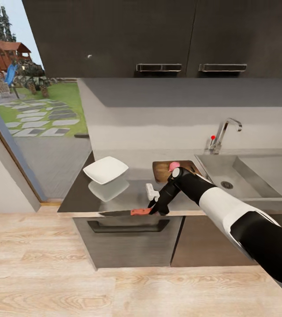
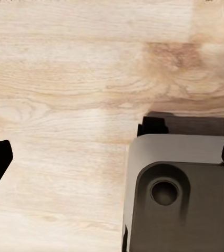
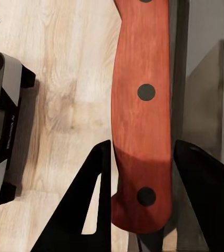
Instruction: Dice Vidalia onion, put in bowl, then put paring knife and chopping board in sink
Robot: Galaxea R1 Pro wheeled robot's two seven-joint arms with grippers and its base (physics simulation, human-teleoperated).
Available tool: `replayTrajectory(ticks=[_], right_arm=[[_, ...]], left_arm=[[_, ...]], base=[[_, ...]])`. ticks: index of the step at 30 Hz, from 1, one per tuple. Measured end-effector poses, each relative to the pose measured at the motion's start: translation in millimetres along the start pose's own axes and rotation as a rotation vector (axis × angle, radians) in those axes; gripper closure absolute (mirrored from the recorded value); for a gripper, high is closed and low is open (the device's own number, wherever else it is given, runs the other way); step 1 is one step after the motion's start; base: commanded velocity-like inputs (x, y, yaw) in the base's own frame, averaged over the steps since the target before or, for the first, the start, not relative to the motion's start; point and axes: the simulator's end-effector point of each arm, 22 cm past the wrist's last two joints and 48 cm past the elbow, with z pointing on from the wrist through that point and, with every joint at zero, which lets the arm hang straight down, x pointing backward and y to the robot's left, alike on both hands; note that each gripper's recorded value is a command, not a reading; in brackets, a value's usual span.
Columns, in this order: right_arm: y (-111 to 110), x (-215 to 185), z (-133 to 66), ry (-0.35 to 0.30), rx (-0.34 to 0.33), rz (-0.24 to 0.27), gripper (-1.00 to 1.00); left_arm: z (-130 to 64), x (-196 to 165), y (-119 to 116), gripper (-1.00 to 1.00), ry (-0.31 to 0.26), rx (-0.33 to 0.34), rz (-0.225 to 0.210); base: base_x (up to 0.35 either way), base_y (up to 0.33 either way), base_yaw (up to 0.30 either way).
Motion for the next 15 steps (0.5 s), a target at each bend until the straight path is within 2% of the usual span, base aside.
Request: replayTrajectory(ticks=[8, 9, 12, 15], right_arm=[[-6, -22, -15.9, 0.001, 0.044, 0.03, 1.0], [-14, -34, -29.1, 0.002, 0.089, 0.048, 1.0], [-22, -51, -45.9, 0.0, 0.151, 0.048, 1.0], [-24, -64, -55.7, -0.004, 0.181, 0.048, 1.0]], left_arm=[[-2.7, -5, -11, -1.0, -0.013, 0.015, -0.001], [-3.0, -6, -12, -1.0, -0.015, 0.017, -0.002], [-3.8, -7, -13, -1.0, -0.019, 0.018, -0.002], [-4.5, -9, -13, -1.0, -0.024, 0.019, -0.003]], base=[[-0.003, 0.0, 0.0], [0.0, 0.0, 0.0], [0.0, 0.0, 0.0], [0.0, 0.0, 0.0]])
